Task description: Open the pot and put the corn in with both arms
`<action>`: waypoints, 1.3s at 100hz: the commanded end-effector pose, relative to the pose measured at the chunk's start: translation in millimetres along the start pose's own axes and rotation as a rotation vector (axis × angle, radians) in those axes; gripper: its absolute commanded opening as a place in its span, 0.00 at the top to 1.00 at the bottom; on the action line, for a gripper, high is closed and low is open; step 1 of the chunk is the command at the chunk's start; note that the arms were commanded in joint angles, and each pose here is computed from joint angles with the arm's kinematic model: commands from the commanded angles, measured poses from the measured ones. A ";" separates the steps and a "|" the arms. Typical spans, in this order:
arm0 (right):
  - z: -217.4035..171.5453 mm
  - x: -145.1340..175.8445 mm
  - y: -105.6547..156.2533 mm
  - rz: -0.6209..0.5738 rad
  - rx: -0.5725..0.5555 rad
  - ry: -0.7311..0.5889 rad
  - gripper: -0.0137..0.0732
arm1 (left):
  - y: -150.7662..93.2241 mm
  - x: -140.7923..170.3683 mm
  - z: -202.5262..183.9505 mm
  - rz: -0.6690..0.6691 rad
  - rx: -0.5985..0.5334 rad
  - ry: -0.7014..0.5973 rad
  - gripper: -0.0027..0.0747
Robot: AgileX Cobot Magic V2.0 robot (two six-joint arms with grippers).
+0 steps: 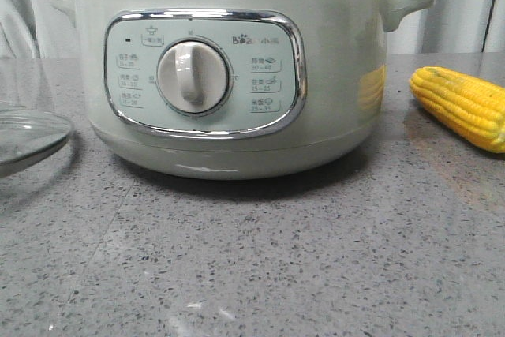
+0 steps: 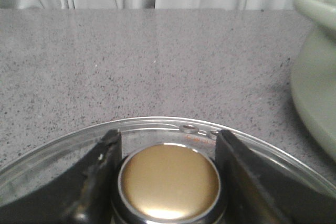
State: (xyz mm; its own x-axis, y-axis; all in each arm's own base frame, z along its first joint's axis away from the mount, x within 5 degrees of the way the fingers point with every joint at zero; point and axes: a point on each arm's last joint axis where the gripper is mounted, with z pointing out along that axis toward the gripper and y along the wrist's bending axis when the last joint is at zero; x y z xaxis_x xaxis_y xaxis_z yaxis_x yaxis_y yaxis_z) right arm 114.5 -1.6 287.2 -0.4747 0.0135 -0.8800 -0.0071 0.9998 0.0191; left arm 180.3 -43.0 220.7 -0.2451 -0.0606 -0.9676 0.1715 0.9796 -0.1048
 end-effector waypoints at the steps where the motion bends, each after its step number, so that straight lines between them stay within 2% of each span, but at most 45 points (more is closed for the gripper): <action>1: -2.3 -15.3 -1.7 0.002 0.017 -0.091 0.92 | -2.8 -25.8 5.5 -0.008 0.008 -0.201 0.99; 52: -2.3 -15.3 -1.7 0.002 0.017 -0.091 0.92 | -10.0 -17.7 13.1 0.098 0.078 -0.159 0.99; 57: -2.3 -15.3 -1.7 0.002 0.017 -0.091 0.92 | -10.6 -17.6 13.1 0.083 0.086 -0.158 0.96; 64: -2.3 -15.3 -1.7 0.002 0.017 -0.091 0.92 | -10.9 -17.6 13.0 0.082 0.090 -0.158 0.88; 79: -2.3 -15.3 -1.7 0.002 0.017 -0.091 0.92 | -10.6 -17.6 13.1 0.059 0.088 -0.157 0.56; 86: -2.3 -15.3 -1.7 0.002 0.017 -0.091 0.92 | -10.6 -17.6 13.1 0.047 0.089 -0.157 0.48; 114: -2.8 -19.3 -2.6 0.002 0.026 -0.135 0.92 | -11.0 -21.3 11.9 0.038 0.093 -0.187 0.47; 130: -2.1 -21.3 -2.5 0.015 0.023 -0.148 0.92 | -11.8 -36.8 -2.5 0.033 0.103 -0.285 0.48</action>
State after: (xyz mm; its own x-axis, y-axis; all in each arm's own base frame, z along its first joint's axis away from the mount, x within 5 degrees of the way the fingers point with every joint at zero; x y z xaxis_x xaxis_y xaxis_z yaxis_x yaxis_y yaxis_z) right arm 116.4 -2.5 291.0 -0.4331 0.0159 -0.9012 0.0020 0.9999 0.0167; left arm 187.8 -51.3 227.5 -0.1425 -0.0335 -0.9892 0.2541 0.9647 -0.0693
